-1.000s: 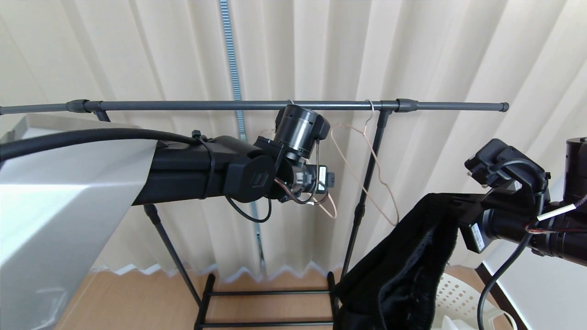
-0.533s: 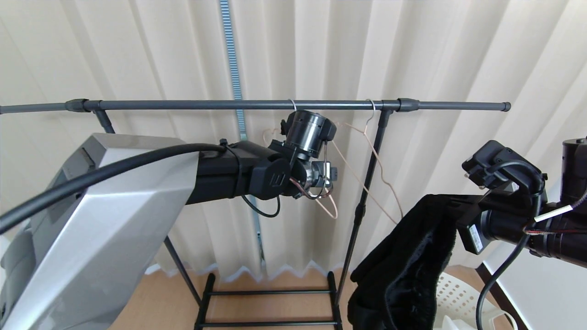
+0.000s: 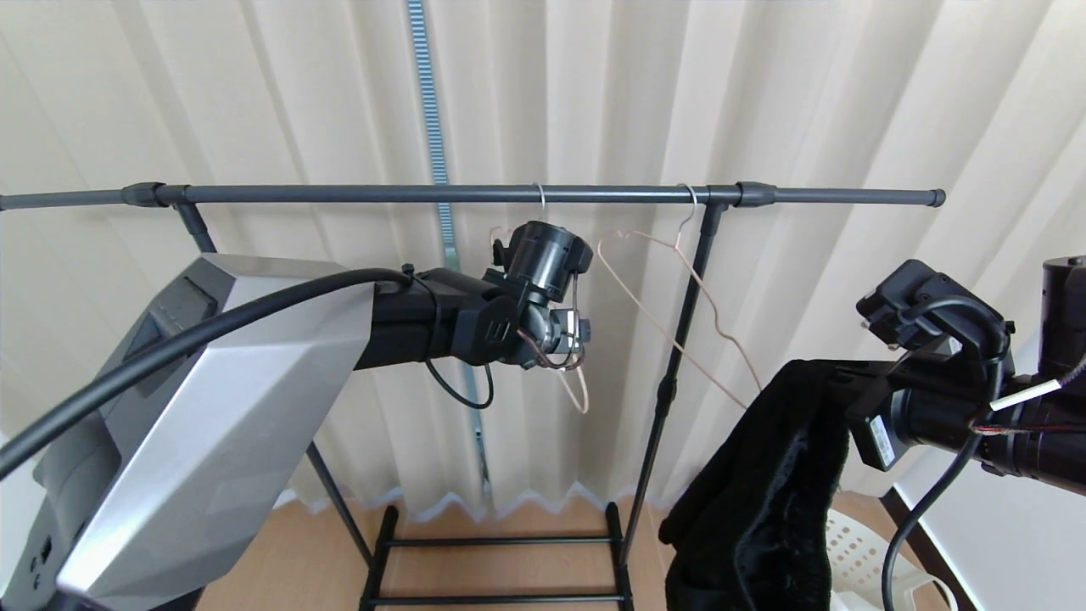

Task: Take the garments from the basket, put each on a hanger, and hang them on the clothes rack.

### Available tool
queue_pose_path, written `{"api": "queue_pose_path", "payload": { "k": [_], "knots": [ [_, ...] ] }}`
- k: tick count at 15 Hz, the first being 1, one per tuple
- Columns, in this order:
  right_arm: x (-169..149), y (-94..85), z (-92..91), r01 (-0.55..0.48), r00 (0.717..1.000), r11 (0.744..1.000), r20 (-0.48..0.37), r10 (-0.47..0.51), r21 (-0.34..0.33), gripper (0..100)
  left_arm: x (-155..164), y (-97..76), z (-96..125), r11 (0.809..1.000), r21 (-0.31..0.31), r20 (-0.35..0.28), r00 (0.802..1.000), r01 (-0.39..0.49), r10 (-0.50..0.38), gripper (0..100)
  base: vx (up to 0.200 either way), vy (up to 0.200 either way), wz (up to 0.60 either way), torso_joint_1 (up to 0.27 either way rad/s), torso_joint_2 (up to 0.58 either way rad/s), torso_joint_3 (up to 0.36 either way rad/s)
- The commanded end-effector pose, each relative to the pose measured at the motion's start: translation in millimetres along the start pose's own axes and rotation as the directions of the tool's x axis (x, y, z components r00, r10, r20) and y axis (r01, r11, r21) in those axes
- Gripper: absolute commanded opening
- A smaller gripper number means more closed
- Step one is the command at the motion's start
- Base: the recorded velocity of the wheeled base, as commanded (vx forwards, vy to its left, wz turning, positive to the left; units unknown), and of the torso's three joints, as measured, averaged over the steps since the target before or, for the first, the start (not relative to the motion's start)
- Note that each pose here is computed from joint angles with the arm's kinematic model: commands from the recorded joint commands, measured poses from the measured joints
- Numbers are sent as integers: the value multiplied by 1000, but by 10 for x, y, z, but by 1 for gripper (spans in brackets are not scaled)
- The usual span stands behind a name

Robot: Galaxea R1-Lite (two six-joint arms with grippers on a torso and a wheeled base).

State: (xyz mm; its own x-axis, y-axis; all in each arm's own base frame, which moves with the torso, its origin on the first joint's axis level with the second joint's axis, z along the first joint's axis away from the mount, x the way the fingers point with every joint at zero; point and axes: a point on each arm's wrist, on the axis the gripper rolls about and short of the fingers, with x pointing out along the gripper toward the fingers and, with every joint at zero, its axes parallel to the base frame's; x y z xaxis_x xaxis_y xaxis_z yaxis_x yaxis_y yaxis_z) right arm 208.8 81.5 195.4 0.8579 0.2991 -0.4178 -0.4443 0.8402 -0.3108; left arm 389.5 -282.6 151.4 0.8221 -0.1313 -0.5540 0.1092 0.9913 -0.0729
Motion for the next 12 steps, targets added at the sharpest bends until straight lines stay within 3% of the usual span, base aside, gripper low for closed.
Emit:
{"api": "queue_pose_path", "payload": {
  "k": [1, 7, 10, 12],
  "knots": [
    [17, 2, -2, -1, 1000, 1000, -4, 1, -1, 0, -27, 74, 19, 1000, -10, -7, 1000, -15, 15, 100, 0, 0, 0, 0, 0, 0],
    [21, 4, -8, -2, 1000, 1000, -7, 2, -1, 0, 61, 44, 96, 1000, -23, 36, 999, -19, 20, 100, 0, 0, 0, 0, 0, 0],
    [21, 4, -8, -2, 1000, 1000, -7, 2, -1, 0, 208, 54, 17, 999, 26, 22, 999, -33, 32, 100, 0, 0, 0, 0, 0, 0],
    [21, 4, -8, -2, 1000, 1000, -7, 2, -1, 0, 304, 103, 13, 999, 11, 40, 998, -39, 39, 100, 0, 0, 0, 0, 0, 0]
  ]
}}
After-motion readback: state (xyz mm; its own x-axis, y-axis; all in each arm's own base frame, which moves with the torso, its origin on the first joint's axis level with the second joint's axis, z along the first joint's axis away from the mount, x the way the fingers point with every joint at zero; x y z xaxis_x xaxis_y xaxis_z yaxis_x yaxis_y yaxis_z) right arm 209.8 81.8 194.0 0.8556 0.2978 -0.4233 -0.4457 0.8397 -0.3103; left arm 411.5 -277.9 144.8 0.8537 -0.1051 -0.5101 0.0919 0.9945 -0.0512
